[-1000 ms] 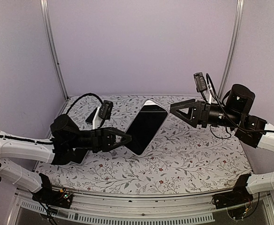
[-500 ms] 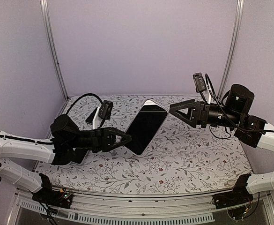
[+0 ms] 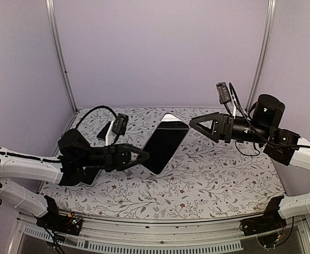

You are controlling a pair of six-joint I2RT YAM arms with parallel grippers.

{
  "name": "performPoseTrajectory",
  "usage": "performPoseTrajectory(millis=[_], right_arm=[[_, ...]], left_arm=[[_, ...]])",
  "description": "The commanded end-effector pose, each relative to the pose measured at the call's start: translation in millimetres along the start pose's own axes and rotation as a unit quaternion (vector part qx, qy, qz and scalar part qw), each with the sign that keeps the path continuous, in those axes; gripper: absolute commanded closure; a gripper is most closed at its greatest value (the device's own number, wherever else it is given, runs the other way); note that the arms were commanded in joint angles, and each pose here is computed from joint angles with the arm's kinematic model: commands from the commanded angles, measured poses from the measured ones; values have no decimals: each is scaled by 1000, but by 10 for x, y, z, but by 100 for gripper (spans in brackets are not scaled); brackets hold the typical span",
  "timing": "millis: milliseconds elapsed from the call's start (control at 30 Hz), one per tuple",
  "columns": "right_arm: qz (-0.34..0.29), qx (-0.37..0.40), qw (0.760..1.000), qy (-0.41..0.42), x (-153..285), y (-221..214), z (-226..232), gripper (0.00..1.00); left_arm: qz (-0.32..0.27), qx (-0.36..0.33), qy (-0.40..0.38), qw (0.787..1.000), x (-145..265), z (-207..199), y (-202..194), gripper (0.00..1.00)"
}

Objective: Take the phone out of the phone case
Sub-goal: Remove the top left corner of the phone case from the phone.

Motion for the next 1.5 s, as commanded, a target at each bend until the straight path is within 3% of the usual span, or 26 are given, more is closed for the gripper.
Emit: performPoseTrajectory(millis=[0, 433, 967, 1467], right_arm=[[19, -29, 997, -75, -84, -99, -294, 22], [85, -66, 992, -71, -117, -313, -456, 26], [162, -27, 985, -61, -114, -457, -415, 28], [216, -111, 963, -114, -220, -759, -930, 45]], left_arm=[[-24, -68, -64, 995, 13, -338, 212, 100], [24, -121, -87, 988, -99, -686, 289, 100], [79, -119, -119, 983, -215, -764, 241, 100], [158, -137, -158, 965, -432, -991, 151, 100]])
Point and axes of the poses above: each gripper's point midway between its finger pads, its own x axis back along the fingers, its own z axis along the line the jaws close on, y = z × x, the point moved 4 cm from there along x, back along the fingers, and after that the axes turned 10 degrees about -x, right-handed, at the moved point
